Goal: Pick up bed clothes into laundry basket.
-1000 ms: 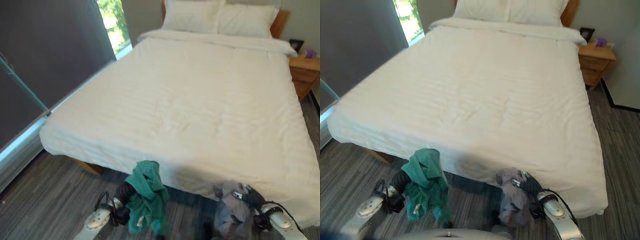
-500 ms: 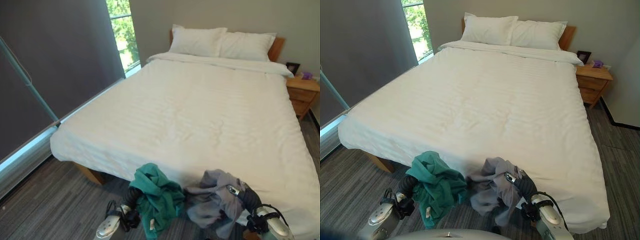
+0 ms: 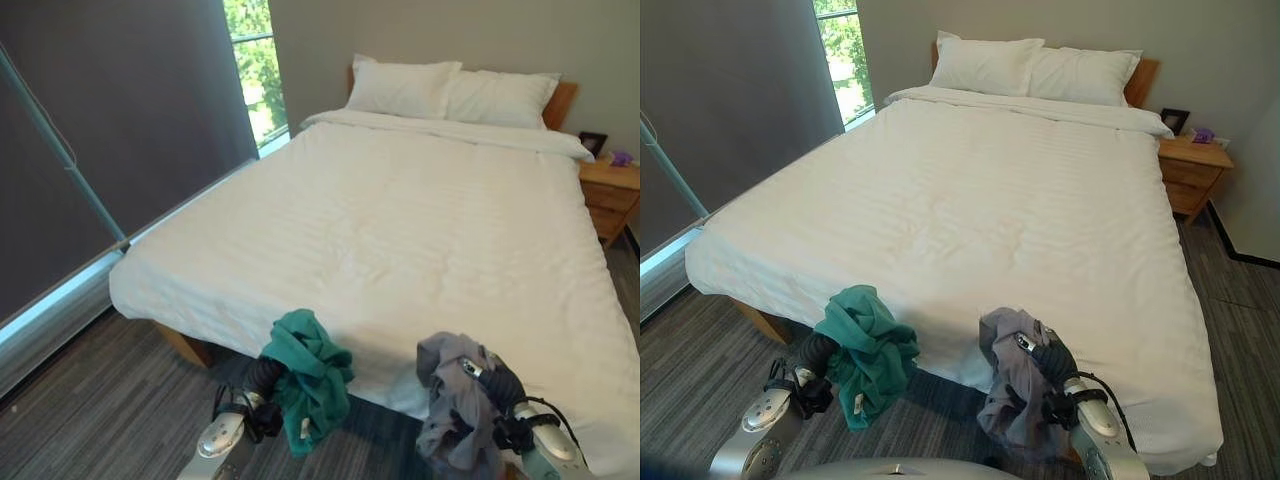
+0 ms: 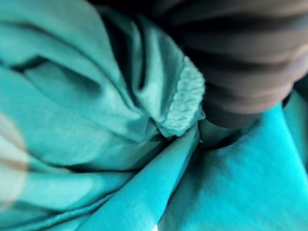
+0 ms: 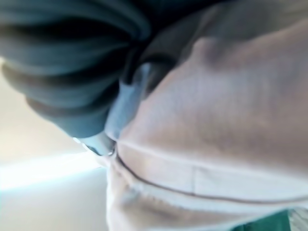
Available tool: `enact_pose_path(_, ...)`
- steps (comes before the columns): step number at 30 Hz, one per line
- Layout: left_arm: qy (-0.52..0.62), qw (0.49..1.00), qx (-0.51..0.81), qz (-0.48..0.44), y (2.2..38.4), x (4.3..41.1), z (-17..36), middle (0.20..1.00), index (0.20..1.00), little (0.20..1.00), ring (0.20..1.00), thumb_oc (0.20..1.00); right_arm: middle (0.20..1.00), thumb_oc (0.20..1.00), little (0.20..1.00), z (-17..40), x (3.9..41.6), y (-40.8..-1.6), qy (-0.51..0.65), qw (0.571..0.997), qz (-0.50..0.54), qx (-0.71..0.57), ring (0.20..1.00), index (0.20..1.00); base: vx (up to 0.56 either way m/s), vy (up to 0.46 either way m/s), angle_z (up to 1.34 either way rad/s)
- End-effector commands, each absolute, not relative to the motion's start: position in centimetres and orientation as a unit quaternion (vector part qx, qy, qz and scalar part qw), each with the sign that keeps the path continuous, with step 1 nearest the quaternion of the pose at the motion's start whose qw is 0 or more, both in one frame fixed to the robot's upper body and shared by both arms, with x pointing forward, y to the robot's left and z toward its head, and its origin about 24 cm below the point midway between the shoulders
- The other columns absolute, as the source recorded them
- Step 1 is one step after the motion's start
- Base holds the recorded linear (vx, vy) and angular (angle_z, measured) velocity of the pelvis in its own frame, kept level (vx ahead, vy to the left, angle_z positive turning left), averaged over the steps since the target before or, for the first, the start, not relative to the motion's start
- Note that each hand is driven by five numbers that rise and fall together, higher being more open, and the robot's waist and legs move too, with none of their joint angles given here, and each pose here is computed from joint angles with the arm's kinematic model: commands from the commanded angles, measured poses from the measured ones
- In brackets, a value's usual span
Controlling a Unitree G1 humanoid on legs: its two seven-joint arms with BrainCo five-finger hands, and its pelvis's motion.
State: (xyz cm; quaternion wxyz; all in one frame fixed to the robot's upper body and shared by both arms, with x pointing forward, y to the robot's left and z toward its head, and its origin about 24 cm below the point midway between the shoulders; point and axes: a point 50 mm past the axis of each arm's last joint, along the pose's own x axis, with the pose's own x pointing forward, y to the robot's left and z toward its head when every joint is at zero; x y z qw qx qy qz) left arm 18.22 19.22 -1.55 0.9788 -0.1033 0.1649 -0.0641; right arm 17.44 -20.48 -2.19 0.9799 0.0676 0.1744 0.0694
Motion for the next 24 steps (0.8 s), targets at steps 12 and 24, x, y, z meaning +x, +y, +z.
enact_pose_path(12, -0.087, 0.991, 0.001, 0.106, 25.4, 21.7, 6.9, 0.200, 0.200, 0.200, 0.200, 0.200, 0.200, 0.200, 0.200, 6.2, 24.5, -23.6, -0.053, 0.998, -0.032, 0.034, 0.200, 0.200, 0.01, -0.009, 0.01)
enact_pose_path(24, -0.221, 0.954, 0.028, 0.199, 28.4, 22.4, 12.6, 0.200, 0.200, 0.200, 0.200, 0.200, 0.200, 0.200, 0.200, 10.0, 23.8, -28.7, -0.150, 0.976, -0.157, -0.005, 0.200, 0.200, -0.03, 0.012, -0.72)
